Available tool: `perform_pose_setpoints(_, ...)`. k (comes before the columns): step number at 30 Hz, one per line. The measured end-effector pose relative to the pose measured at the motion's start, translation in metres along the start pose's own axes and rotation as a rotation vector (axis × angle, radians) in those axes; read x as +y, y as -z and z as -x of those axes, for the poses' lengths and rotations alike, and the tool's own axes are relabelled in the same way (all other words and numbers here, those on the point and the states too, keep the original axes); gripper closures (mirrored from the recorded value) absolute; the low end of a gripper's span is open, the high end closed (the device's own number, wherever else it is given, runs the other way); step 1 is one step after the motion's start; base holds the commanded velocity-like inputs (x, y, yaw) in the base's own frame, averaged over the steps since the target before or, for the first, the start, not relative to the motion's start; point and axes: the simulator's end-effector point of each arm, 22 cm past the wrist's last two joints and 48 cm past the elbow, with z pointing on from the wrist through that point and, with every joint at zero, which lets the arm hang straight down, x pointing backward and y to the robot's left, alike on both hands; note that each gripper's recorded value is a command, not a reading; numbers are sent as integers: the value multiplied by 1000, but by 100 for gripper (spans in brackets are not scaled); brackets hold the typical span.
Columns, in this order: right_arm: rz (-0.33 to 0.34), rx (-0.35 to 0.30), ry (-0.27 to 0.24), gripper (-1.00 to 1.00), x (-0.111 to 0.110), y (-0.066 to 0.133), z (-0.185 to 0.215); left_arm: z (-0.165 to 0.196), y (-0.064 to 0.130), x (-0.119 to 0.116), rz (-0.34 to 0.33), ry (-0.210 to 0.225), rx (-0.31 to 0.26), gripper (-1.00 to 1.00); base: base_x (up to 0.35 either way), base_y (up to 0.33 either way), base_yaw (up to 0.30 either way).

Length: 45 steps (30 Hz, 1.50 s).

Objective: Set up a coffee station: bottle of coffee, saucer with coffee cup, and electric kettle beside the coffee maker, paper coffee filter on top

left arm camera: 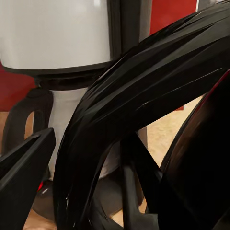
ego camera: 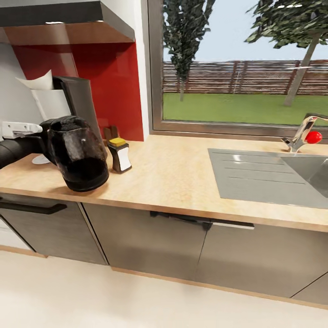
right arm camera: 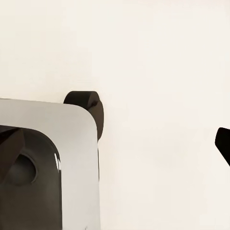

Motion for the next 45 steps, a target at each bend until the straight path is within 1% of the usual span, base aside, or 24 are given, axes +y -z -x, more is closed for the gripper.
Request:
perform_pose_setpoints(3,0,1,1,-100,0,0,0,-7,0,0,1,12,31,100,-4,3,0)
perform_pose_setpoints(6,0,1,2,-100,0,0,0,-11,-1,1,2,15,43,100,0,0,0)
perform_pose_setpoints(19,0,1,1,-100,0,0,0,-15,-3,-2,-2,10,55,100,0,0,0)
perform_pose_setpoints(27,0,1,1,-100,0,0,0,-23,-8,-11,-18,-6,78,100,0,0,0)
perform_pose_setpoints(45,0,0,2,-100,0,0,0,-24,-8,-8,-14,-7,82,100,45,53,0)
